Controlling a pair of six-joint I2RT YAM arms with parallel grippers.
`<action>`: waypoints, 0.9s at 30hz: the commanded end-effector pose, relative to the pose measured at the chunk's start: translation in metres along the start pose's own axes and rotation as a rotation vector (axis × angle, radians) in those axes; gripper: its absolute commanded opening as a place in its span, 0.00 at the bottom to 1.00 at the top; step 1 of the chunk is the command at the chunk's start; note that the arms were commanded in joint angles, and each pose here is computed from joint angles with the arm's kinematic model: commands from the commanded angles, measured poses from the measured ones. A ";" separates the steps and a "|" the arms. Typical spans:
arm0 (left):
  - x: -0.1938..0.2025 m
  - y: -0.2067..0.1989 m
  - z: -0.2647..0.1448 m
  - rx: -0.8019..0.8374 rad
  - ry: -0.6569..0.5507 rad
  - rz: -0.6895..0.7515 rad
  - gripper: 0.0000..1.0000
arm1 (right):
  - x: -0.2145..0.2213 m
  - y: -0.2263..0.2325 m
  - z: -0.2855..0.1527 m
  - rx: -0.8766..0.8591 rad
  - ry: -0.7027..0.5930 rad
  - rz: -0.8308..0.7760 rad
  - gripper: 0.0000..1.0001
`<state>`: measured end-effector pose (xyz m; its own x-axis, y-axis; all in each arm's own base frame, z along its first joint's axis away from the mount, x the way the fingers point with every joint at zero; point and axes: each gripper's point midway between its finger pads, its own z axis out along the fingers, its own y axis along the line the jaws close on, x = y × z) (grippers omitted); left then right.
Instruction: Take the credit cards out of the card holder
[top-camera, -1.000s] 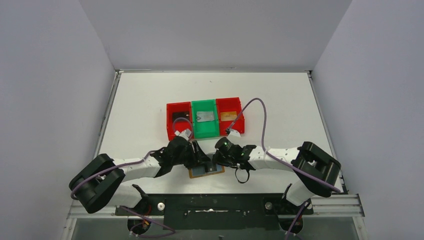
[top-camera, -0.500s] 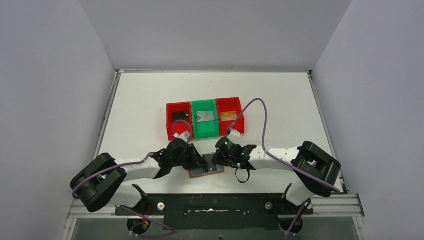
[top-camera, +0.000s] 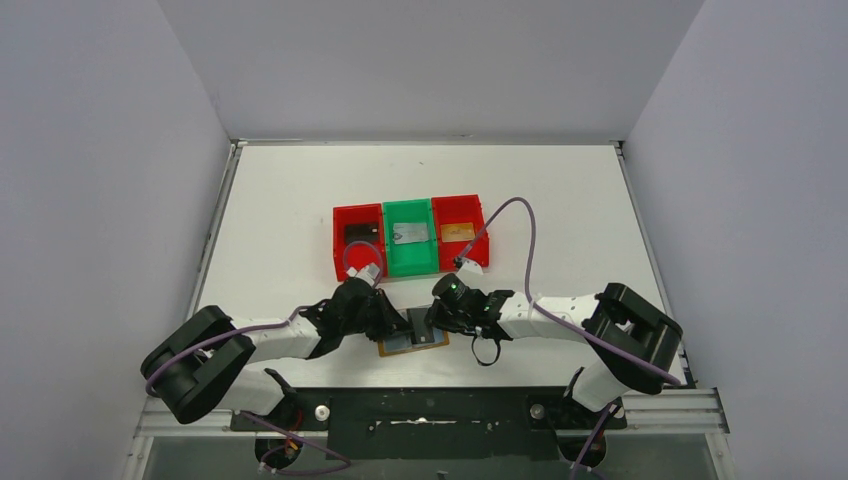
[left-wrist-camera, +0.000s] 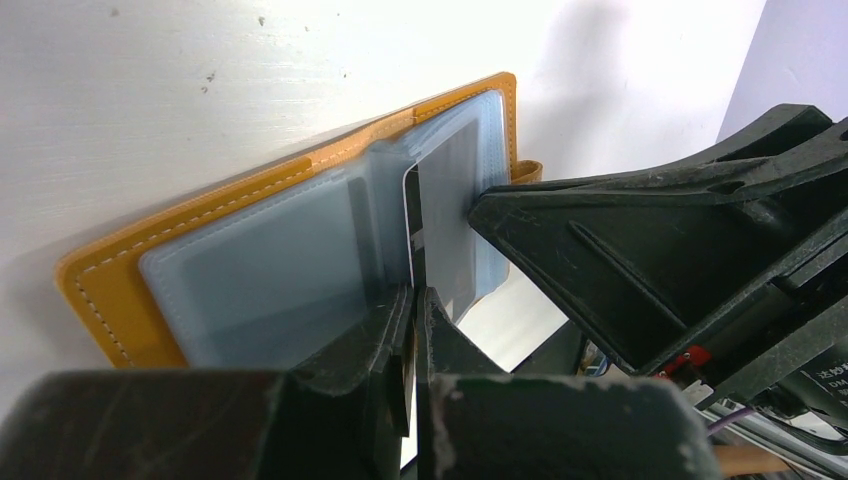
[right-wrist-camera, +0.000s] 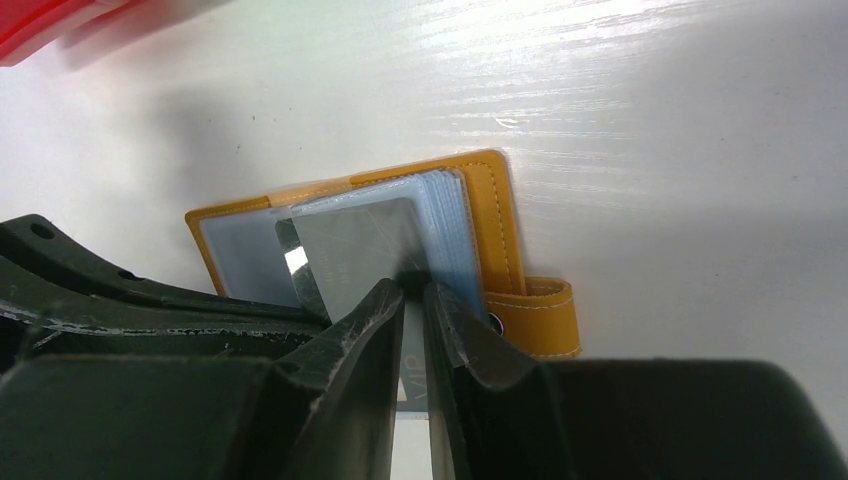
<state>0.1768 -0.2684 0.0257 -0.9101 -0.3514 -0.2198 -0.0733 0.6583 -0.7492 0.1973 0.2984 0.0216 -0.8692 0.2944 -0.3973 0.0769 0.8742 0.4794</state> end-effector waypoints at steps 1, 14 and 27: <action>-0.004 -0.012 0.000 0.053 -0.015 0.014 0.00 | 0.007 -0.026 0.004 0.085 0.009 -0.009 0.17; -0.006 -0.016 -0.002 0.071 -0.022 0.022 0.16 | 0.007 -0.025 0.005 0.083 0.010 -0.004 0.18; -0.002 -0.009 -0.001 0.060 -0.016 -0.004 0.00 | 0.004 -0.027 0.003 0.079 0.002 0.001 0.18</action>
<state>0.1747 -0.2679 0.0240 -0.9099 -0.3573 -0.2109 -0.0791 0.6483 -0.7573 0.1977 0.2990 0.0215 -0.8667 0.3086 -0.3919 0.0882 0.8680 0.4887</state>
